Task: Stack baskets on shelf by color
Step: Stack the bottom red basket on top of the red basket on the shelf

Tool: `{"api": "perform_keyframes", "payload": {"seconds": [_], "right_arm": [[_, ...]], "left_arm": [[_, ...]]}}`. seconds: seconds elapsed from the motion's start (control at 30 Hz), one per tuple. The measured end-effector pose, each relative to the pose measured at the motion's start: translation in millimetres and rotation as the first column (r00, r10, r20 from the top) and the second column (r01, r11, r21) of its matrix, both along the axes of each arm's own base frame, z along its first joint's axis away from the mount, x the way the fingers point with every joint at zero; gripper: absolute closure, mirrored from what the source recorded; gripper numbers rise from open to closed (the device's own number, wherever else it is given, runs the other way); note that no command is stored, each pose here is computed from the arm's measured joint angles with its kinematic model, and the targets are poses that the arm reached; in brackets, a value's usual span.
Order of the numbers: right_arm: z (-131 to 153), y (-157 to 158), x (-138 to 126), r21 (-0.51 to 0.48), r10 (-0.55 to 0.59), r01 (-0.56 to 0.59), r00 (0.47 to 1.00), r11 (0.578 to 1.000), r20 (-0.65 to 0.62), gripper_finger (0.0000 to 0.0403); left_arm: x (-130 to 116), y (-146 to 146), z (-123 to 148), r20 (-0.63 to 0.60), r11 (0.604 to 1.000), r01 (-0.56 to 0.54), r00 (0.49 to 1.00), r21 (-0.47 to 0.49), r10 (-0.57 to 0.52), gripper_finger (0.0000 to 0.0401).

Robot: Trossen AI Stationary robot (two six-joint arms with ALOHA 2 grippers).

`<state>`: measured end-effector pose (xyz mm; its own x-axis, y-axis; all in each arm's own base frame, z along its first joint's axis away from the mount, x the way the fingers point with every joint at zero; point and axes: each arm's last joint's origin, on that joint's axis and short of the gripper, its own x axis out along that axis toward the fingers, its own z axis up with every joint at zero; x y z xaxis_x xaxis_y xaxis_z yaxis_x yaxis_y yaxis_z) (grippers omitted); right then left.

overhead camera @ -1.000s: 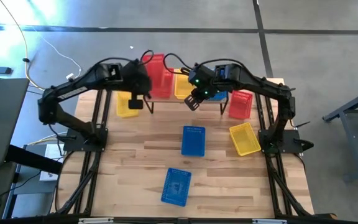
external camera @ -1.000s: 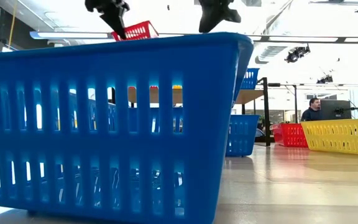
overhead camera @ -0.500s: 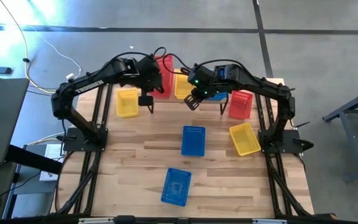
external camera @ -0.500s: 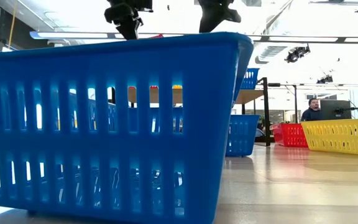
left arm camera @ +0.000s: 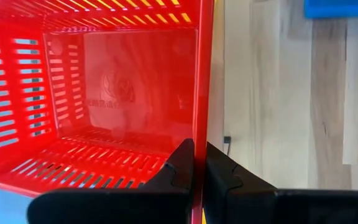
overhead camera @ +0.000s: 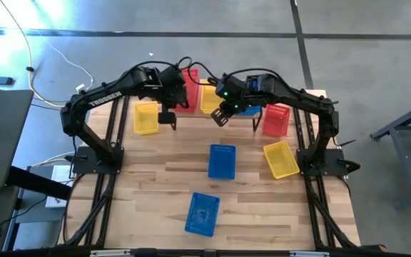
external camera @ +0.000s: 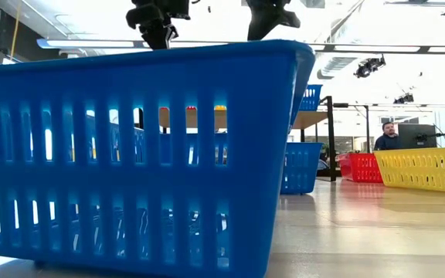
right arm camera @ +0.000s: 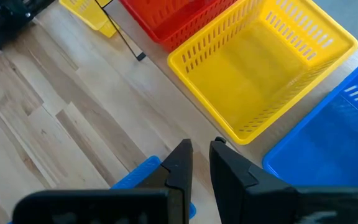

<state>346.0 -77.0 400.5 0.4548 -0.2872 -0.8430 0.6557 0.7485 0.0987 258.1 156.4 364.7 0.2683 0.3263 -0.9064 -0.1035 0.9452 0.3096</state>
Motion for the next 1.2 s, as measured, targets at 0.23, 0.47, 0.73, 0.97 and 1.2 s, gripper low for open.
{"api": "perform_keyframes", "payload": {"seconds": [0.23, 0.47, 0.73, 0.97, 1.2], "right_arm": [[0, 0, 0, -0.001, 0.002, -0.002, 1.000, 1.000, -0.001, 0.0364], [0, 0, 0, -0.009, 0.023, -0.024, 1.000, 1.000, -0.008, 0.0363], [0, 0, 0, -0.017, 0.042, -0.042, 0.999, 0.999, -0.014, 0.0363], [0, 0, 0, -0.016, 0.043, -0.043, 0.999, 0.999, -0.014, 0.0363], [0, 0, 0, -0.014, 0.041, -0.041, 0.999, 0.999, -0.013, 0.0363]], "left_arm": [[6, 4, -10, -0.059, 1.000, -0.002, 0.998, -0.008, 0.002, 0.0401], [8, 7, -14, -0.093, 0.999, -0.020, 0.995, 0.030, 0.022, 0.0401], [7, 8, -14, -0.106, 0.998, -0.029, 0.994, 0.053, 0.034, 0.0400], [7, 7, -13, -0.109, 0.998, -0.030, 0.993, 0.059, 0.036, 0.0366], [7, 7, -13, -0.104, 0.998, -0.036, 0.994, 0.057, 0.042, 0.0307]]}}
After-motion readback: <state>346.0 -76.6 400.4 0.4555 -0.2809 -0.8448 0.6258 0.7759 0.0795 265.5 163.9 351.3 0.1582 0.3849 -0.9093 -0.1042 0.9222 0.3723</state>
